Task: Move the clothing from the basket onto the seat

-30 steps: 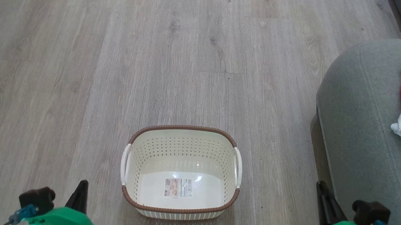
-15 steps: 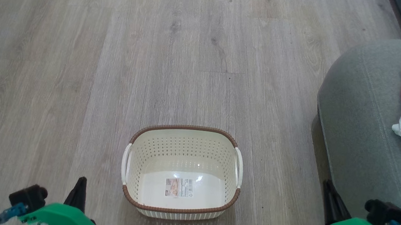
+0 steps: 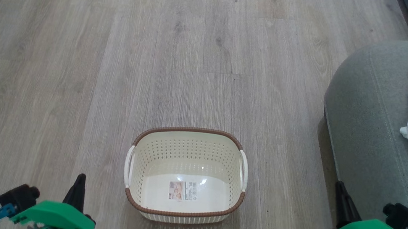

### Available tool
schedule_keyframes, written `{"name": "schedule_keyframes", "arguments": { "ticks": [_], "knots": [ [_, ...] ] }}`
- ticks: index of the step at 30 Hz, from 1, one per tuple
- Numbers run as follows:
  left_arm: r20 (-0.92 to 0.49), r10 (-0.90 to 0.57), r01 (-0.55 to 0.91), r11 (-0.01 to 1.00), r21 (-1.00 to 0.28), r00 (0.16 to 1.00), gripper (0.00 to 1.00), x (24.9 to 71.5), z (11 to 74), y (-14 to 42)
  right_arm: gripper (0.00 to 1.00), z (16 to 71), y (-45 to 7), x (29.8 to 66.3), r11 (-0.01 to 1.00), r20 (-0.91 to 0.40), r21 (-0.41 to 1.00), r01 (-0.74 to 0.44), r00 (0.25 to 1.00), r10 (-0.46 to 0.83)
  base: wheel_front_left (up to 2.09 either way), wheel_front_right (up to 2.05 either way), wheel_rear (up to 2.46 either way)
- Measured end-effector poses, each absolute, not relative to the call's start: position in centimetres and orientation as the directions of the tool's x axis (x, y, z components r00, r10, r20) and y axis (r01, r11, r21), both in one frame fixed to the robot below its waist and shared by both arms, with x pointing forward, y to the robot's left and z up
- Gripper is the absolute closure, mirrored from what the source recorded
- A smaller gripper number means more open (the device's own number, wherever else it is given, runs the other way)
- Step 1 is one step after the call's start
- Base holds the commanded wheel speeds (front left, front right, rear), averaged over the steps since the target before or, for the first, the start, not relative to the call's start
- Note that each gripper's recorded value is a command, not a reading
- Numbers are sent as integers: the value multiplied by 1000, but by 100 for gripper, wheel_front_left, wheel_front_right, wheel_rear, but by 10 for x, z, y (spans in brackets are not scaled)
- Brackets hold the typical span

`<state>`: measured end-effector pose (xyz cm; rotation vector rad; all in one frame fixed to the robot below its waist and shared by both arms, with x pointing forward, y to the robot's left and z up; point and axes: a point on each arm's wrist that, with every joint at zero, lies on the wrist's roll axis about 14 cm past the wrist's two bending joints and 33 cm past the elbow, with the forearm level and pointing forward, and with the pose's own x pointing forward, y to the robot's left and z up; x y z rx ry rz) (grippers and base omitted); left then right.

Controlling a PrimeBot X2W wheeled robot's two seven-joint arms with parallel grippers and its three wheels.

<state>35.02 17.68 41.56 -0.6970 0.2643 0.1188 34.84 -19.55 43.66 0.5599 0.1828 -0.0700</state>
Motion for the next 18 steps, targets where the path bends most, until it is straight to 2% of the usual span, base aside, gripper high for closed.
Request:
{"name": "schedule_keyframes", "arguments": {
  "ticks": [18],
  "knots": [
    [-277,13,-223,631,-743,961,100,353,421,179,100,445,-200,356,717,-182,681,150,983,-32,0,0,0]
  ]
}}
